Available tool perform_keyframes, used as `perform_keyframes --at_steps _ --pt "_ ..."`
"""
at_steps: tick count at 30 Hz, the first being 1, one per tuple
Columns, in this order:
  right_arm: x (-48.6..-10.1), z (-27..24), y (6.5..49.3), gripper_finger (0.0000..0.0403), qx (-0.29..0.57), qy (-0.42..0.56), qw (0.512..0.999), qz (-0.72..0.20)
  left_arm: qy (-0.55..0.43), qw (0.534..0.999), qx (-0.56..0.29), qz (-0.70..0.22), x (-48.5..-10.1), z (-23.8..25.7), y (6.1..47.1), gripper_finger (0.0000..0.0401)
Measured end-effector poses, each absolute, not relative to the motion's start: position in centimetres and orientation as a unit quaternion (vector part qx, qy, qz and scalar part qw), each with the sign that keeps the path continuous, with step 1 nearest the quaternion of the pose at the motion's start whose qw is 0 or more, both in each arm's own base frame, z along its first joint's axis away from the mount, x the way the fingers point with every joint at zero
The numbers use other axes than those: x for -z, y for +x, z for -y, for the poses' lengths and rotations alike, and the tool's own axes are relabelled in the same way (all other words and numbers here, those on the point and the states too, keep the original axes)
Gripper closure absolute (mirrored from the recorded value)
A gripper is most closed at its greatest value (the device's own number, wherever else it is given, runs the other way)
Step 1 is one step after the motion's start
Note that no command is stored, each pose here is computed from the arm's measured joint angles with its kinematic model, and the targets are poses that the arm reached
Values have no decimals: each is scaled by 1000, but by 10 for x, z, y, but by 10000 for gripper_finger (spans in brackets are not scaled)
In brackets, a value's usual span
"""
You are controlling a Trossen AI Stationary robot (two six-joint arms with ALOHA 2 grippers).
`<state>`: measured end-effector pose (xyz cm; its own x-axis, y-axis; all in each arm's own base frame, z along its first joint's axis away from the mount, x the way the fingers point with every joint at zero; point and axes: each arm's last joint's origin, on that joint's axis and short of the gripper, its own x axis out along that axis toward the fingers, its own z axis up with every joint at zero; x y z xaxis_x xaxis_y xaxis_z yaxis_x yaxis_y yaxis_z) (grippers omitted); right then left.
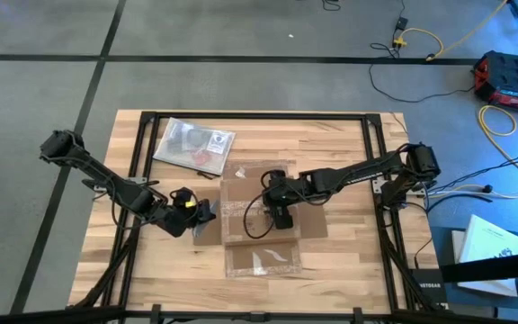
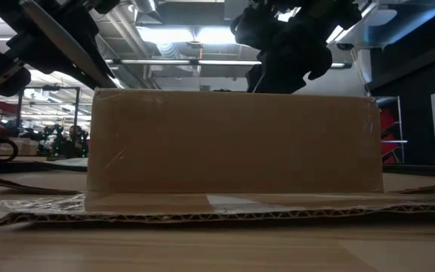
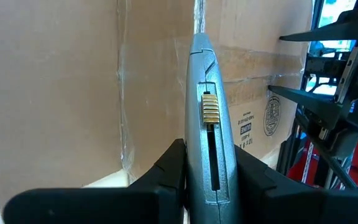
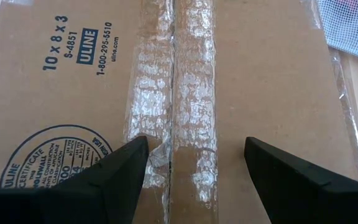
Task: Unpack boxes
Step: Break down the box until it is fully flat
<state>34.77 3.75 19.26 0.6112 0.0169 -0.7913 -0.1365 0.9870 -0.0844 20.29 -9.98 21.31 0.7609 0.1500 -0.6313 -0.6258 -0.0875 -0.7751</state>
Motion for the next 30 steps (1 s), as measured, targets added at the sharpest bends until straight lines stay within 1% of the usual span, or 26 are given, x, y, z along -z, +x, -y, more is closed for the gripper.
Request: perform_keyframes --at_steps 23,30 --pt "-192 -37 348 146 -40 -61 895 -440 -674 651 -282 -207 -211 103 205 342" --pt "-192 -38 348 146 -35 -36 896 -441 -676 647 -275 -221 -211 104 205 342"
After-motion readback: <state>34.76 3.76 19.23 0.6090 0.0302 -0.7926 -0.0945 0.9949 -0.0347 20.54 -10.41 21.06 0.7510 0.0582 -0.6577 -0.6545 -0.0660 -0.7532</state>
